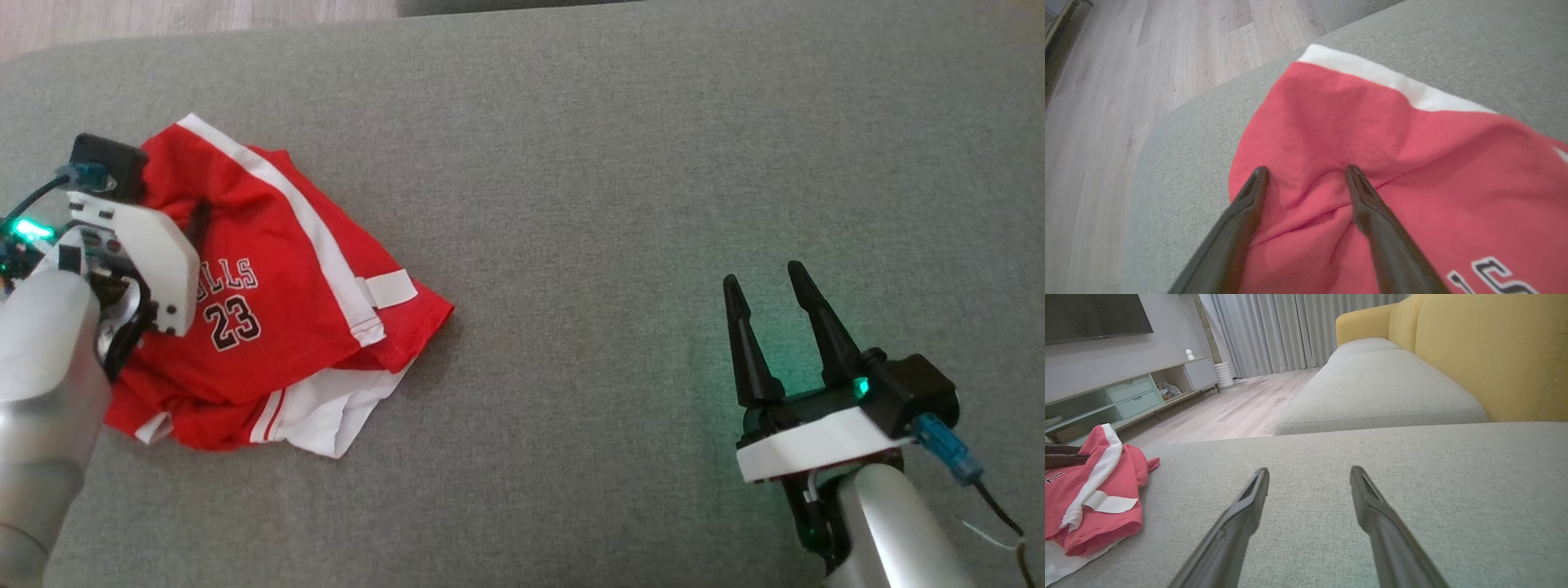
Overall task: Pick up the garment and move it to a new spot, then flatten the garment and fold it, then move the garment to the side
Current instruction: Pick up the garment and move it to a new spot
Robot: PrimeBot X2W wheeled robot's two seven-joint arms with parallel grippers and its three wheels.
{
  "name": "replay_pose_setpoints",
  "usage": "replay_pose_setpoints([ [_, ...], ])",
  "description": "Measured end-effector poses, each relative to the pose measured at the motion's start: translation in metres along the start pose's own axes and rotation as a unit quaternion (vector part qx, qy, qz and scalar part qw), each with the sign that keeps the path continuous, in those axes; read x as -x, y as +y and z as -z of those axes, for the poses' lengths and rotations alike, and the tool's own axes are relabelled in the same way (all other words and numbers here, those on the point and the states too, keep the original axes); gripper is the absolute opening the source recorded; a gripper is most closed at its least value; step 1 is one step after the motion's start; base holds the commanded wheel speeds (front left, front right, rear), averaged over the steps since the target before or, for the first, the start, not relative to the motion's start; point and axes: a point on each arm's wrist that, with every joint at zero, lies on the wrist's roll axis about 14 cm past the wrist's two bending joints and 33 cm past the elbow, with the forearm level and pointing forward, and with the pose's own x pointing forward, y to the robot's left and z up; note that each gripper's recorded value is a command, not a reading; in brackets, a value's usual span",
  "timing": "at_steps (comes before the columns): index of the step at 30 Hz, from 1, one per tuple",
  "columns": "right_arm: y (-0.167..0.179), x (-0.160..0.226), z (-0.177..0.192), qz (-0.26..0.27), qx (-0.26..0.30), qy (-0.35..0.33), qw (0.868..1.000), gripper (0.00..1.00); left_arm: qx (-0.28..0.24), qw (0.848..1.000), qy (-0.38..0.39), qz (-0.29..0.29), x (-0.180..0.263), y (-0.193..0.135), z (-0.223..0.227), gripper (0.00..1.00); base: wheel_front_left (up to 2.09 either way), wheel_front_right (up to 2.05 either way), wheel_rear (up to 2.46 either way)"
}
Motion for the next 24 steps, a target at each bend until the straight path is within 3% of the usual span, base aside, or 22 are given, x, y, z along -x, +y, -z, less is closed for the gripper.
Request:
replay_pose_setpoints([
  [1,0.0,0.0,-0.001,0.0,0.0,-0.001,1.0,1.0,0.002,1.0,0.001,0.003,0.0,-0.002,0.001,0.43,0.0,0.0,0.0],
  [2,0.0,0.001,-0.002,0.0,0.001,-0.002,1.0,1.0,0.002,1.0,-0.001,0.007,0.0,-0.004,0.0,0.0,0.0,0.0,0.0],
  [9,0.006,0.001,-0.009,-0.007,0.003,-0.011,1.0,1.0,-0.005,0.996,-0.085,0.009,0.012,-0.004,-0.033,0.0,0.0,0.0,0.0],
  [14,0.011,0.004,-0.019,-0.012,0.003,-0.025,1.0,1.0,-0.017,0.983,-0.18,0.009,0.033,-0.005,-0.078,0.0,0.0,0.0,0.0],
  [18,0.012,0.009,-0.029,-0.012,0.003,-0.038,0.999,1.0,-0.039,0.96,-0.278,0.015,0.063,-0.013,-0.129,0.0,0.0,0.0,0.0],
  [24,0.007,0.025,-0.037,0.002,-0.002,-0.05,0.999,1.0,-0.085,0.91,-0.403,0.04,0.121,-0.042,-0.198,0.0,0.0,0.0,0.0],
])
